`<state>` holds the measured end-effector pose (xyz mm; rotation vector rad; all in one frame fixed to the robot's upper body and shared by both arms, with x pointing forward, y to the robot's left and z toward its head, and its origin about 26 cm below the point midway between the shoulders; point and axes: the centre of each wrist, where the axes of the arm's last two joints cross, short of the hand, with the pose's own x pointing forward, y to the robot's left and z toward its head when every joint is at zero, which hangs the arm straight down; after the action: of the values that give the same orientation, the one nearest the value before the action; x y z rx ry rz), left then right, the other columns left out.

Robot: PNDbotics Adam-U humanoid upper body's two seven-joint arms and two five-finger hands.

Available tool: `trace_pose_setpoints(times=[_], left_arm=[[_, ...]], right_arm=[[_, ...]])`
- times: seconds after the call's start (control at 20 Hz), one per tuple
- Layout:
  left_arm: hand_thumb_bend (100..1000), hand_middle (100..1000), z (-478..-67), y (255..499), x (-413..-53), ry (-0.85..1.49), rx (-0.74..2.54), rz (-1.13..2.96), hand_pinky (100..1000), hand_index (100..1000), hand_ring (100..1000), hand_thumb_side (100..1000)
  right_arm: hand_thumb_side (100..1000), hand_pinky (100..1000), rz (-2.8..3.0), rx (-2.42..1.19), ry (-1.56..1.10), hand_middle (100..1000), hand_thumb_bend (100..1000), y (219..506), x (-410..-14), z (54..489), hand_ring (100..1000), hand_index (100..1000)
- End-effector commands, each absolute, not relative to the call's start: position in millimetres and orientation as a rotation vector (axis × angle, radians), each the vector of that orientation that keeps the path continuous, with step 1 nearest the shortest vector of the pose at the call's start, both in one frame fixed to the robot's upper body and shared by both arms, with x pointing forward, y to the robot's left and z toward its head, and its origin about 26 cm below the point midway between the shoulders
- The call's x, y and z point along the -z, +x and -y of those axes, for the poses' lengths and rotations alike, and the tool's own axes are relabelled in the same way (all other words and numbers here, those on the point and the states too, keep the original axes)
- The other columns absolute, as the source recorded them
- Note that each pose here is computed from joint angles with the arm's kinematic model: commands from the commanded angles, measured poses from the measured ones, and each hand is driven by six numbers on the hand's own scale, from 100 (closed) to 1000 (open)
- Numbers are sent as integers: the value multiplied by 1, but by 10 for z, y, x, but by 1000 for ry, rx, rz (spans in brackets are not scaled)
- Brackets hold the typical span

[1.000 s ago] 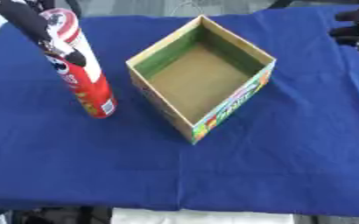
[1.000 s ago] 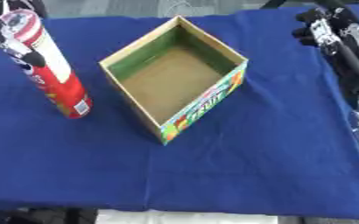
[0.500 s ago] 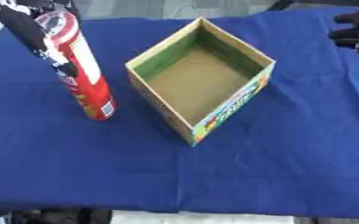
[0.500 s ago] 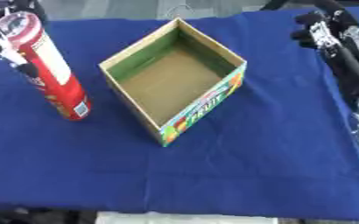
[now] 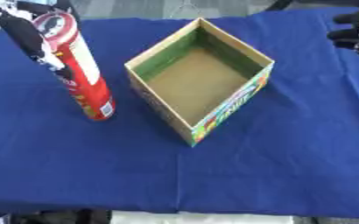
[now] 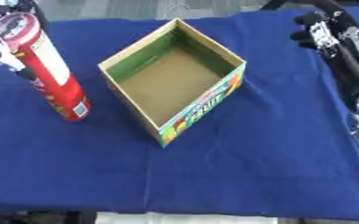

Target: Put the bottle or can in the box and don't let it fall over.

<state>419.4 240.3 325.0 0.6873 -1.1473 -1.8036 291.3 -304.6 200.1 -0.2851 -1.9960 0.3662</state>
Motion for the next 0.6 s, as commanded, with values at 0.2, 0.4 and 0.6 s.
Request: trace_pose_setpoints(times=[0.2,0.4,0.6], left_arm=[[605,795,-2493,4165,-3369,705,1764,1154,433,782,551,203],[549,769,-2490,4152,-3389,700,1742,1159,397,756,537,128],[481,736,-2480,4132,-3415,699,1726,1168,369,735,525,100]], right_arm=[[772,837,2028,-379,-281,787,100,2885,-2090,3033,766,991],[775,838,2029,-378,-278,786,100,2885,-2092,3033,766,991],[777,838,2025,-376,-278,786,100,2884,-2087,3033,767,991]])
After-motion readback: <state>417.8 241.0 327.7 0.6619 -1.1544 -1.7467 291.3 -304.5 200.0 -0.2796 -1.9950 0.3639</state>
